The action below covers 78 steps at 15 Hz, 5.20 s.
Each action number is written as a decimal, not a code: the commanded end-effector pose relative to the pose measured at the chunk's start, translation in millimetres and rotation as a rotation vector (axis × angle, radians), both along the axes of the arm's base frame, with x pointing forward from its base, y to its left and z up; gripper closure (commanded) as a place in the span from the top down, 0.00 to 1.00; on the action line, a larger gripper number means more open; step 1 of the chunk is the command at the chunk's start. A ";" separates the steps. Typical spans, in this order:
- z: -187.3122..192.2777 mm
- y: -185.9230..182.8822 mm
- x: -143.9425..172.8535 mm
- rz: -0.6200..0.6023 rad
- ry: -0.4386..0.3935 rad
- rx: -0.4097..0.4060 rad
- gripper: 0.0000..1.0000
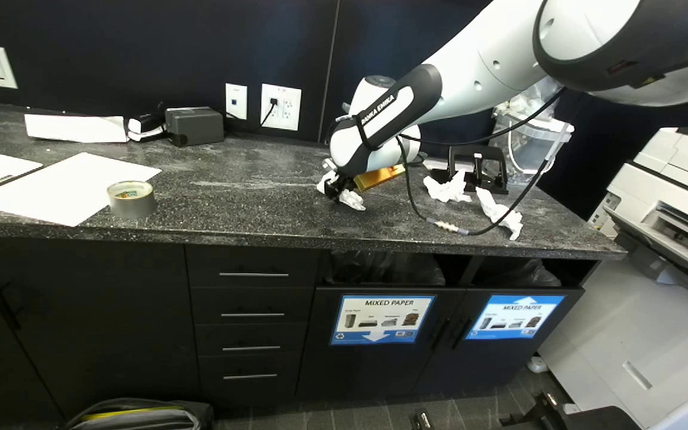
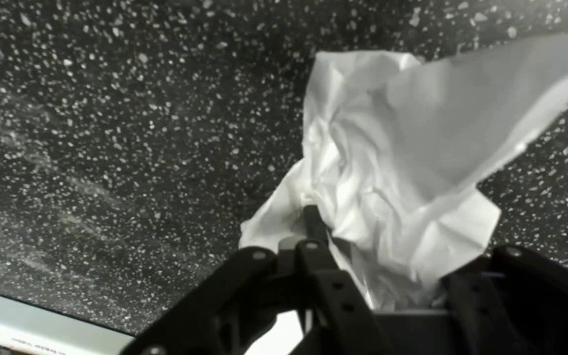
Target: Put the papers in the bin to the left
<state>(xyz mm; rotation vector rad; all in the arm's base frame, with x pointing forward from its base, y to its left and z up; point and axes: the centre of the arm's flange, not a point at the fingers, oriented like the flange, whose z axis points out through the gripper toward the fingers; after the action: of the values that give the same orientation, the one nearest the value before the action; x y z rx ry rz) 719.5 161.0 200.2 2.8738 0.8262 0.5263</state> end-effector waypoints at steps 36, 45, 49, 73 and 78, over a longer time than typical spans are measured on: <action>-149.6 -185.2 -264.0 -0.437 -0.063 0.170 0.06; -184.5 -185.3 -254.7 -0.426 -0.409 0.181 0.06; -190.3 -179.3 -252.0 -0.436 -0.519 0.225 0.06; -249.9 -132.1 -173.6 -0.484 -0.810 0.372 0.06; -255.2 -127.9 -168.2 -0.470 -0.821 0.369 0.32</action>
<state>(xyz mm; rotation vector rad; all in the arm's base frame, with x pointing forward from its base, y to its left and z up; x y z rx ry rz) 560.9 27.9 -45.3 2.6275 -0.0776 1.6544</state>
